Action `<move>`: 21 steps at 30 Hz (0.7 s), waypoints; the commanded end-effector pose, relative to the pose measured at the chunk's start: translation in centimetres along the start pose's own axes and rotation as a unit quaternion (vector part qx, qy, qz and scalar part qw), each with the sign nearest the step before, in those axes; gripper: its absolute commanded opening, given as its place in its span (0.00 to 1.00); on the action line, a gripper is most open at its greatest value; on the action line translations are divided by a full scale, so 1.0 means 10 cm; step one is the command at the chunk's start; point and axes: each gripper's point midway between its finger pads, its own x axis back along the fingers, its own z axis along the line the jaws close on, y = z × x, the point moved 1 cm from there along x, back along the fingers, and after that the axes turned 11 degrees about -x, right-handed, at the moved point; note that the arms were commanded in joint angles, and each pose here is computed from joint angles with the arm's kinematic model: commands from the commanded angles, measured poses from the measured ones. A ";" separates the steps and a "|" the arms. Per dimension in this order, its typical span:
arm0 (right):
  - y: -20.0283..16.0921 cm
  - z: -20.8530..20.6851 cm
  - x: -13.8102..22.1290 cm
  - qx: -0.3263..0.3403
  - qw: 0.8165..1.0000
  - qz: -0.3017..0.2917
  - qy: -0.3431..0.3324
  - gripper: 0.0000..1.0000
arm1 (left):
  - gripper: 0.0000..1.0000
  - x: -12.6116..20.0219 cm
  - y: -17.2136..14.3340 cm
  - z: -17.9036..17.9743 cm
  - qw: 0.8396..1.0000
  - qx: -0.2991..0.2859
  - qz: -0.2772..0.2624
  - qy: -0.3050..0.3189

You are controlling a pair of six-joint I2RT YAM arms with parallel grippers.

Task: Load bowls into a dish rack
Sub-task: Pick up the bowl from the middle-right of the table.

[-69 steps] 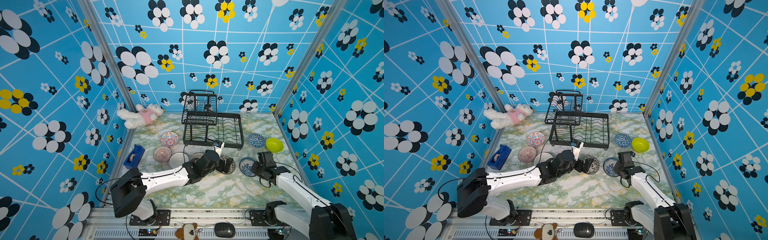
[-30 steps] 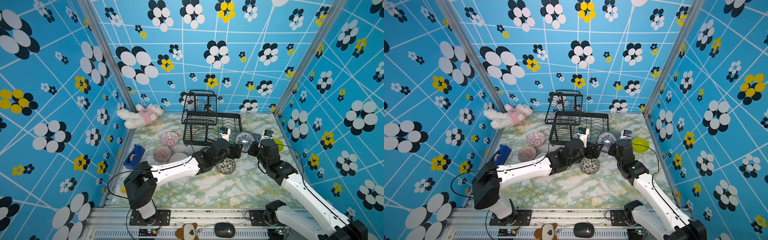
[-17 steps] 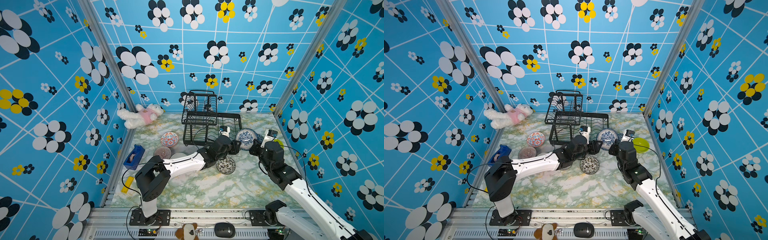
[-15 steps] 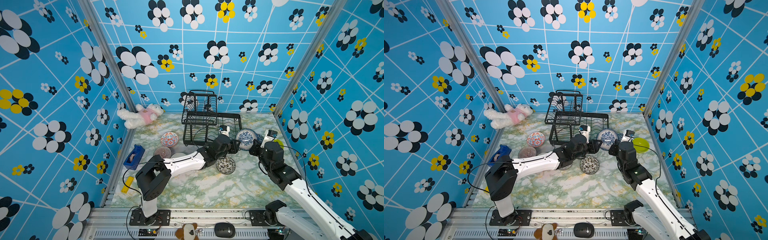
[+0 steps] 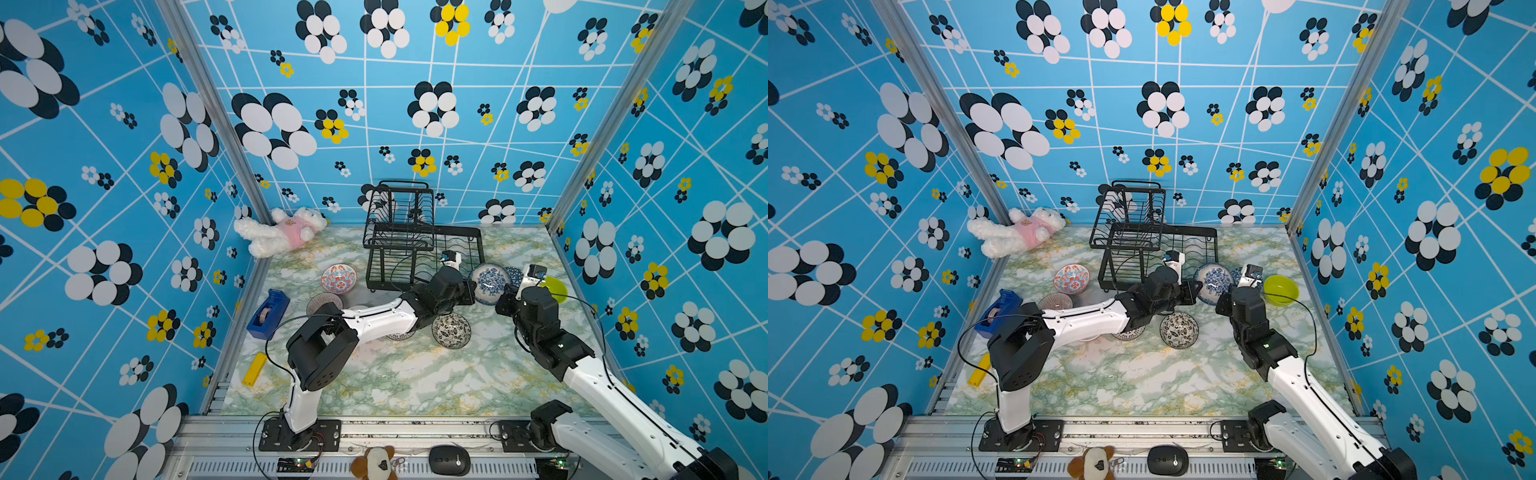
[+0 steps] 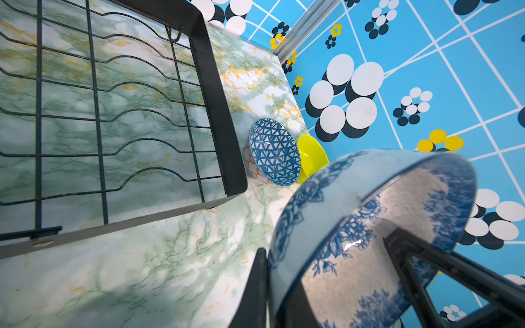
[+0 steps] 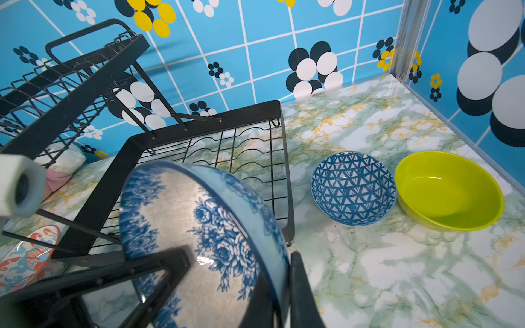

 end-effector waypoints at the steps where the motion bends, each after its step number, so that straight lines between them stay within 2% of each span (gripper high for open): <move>1: 0.28 0.21 0.06 -0.082 0.995 -0.034 0.046 0.03 | 0.00 0.09 0.32 -0.50 0.994 0.006 -0.033 -0.102; 3: 0.30 0.20 0.08 -0.093 0.995 -0.027 0.037 0.18 | 0.00 0.13 0.41 -0.50 0.995 -0.003 -0.051 -0.088; 5: 0.32 0.19 0.09 -0.111 0.993 -0.019 0.032 0.30 | 0.00 0.17 0.48 -0.47 0.996 -0.015 -0.068 -0.061; 9: 0.38 0.23 0.13 -0.148 0.989 0.001 0.030 0.47 | 0.00 0.25 0.64 -0.40 0.993 -0.040 -0.108 -0.008; 12: 0.42 0.23 0.14 -0.177 0.984 0.020 0.023 0.57 | 0.00 0.26 0.73 -0.32 0.989 -0.045 -0.139 0.028; 17: 0.55 0.27 0.20 -0.241 0.969 0.037 0.046 0.77 | 0.00 0.19 0.81 -0.26 0.981 -0.064 -0.171 0.062; 21: 0.73 0.22 0.27 -0.289 0.956 0.027 0.041 0.99 | 0.00 0.13 0.85 -0.33 0.972 -0.101 -0.198 0.082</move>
